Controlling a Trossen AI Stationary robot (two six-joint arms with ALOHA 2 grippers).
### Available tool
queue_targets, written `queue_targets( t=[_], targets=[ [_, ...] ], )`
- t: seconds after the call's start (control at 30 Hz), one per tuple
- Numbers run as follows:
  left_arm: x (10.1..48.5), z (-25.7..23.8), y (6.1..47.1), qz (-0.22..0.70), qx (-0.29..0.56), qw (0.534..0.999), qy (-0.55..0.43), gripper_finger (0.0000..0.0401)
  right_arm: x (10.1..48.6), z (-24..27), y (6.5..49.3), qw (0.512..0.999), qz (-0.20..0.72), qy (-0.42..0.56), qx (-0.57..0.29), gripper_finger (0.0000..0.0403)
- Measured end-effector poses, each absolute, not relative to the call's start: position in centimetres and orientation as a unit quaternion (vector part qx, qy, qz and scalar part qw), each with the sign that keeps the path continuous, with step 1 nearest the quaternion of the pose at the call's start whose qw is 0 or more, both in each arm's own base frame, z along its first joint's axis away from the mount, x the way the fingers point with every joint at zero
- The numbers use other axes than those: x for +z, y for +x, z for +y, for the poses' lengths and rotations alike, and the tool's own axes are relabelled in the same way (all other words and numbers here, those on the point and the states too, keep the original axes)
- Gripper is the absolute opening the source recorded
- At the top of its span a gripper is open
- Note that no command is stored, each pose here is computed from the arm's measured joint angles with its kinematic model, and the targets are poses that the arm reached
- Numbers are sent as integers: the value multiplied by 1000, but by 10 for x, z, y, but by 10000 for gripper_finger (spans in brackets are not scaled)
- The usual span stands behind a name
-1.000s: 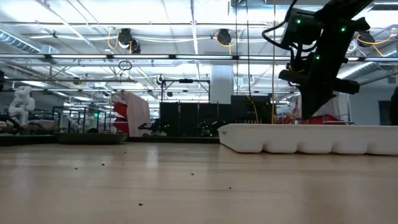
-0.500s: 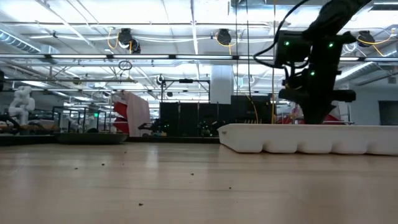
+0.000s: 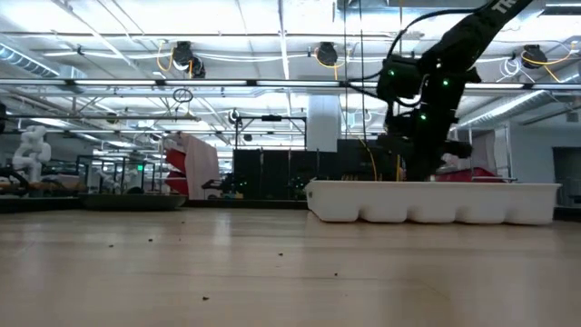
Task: Sort silverware
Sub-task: Put the green spoon into the white silverware organizer
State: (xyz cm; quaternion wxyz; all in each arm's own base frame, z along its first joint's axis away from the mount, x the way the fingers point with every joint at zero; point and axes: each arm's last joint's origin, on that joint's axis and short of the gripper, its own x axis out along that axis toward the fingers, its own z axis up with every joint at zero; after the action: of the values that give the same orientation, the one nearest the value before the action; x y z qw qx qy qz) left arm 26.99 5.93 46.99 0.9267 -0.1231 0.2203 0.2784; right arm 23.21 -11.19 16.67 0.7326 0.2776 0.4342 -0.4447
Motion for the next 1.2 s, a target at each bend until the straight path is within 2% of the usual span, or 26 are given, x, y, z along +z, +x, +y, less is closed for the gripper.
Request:
queue_targets(
  t=[0.37, 0.63, 0.77, 1.03, 1.2],
  targets=[
    [470, 60, 270, 225, 282, 927, -99, 83, 197, -123, 257, 807, 386, 221, -388, 0],
    [470, 61, 269, 227, 284, 927, -96, 83, 196, -108, 254, 774, 413, 316, -360, 8],
    [470, 62, 269, 227, 286, 926, -96, 83, 195, -102, 256, 756, 398, 371, -363, 59],
    [470, 62, 269, 230, 283, 927, -84, 83, 193, -88, 256, 722, 404, 415, -378, 213],
    [470, 62, 269, 230, 283, 927, -83, 83, 191, -82, 255, 693, 402, 445, -399, 245]
  ],
)
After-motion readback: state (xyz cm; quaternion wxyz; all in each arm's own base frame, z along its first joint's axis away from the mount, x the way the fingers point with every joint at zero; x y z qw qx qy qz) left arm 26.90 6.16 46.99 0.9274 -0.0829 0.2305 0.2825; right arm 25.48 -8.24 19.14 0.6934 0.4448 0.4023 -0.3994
